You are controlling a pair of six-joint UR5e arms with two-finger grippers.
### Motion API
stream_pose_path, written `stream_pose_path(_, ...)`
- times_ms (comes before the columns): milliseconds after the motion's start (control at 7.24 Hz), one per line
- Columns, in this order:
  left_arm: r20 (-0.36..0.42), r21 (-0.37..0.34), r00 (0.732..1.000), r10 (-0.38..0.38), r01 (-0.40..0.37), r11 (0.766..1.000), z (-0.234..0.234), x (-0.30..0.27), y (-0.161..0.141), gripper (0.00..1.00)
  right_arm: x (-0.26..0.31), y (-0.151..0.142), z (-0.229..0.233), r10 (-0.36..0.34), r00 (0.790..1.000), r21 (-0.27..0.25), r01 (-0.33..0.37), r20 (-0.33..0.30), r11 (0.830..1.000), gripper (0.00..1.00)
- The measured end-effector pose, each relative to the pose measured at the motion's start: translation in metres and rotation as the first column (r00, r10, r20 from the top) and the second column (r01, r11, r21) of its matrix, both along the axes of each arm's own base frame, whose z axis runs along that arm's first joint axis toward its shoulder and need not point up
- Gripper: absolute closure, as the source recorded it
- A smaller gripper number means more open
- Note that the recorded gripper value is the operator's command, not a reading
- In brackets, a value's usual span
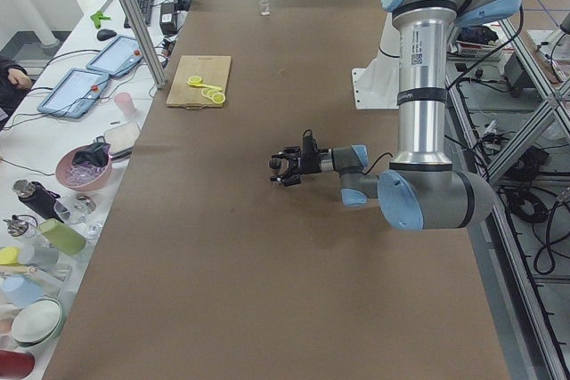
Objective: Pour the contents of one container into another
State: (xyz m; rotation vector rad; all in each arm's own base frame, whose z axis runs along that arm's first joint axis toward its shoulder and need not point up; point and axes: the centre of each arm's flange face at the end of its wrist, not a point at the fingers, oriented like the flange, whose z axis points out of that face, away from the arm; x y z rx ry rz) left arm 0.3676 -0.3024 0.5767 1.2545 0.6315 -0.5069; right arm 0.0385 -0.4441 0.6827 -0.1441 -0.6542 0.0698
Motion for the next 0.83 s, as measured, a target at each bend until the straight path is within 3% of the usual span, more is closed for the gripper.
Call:
stream_pose_path(414, 0.005, 0.01, 1.0, 0.008, -0.008, 1.0, -0.019, -0.039, 0.008, 0.02, 0.0, -0.009, -0.009, 0.002, 1.0, 0.023, -0.002, 0.001, 1.0, 0.0)
stream_pose_path(828, 0.008, 0.013, 0.997, 0.076, -0.077, 0.997, -0.056, -0.071, 0.017, 0.02, -0.001, -0.013, -0.02, 0.003, 1.0, 0.042, -0.003, 0.007, 0.999, 0.0)
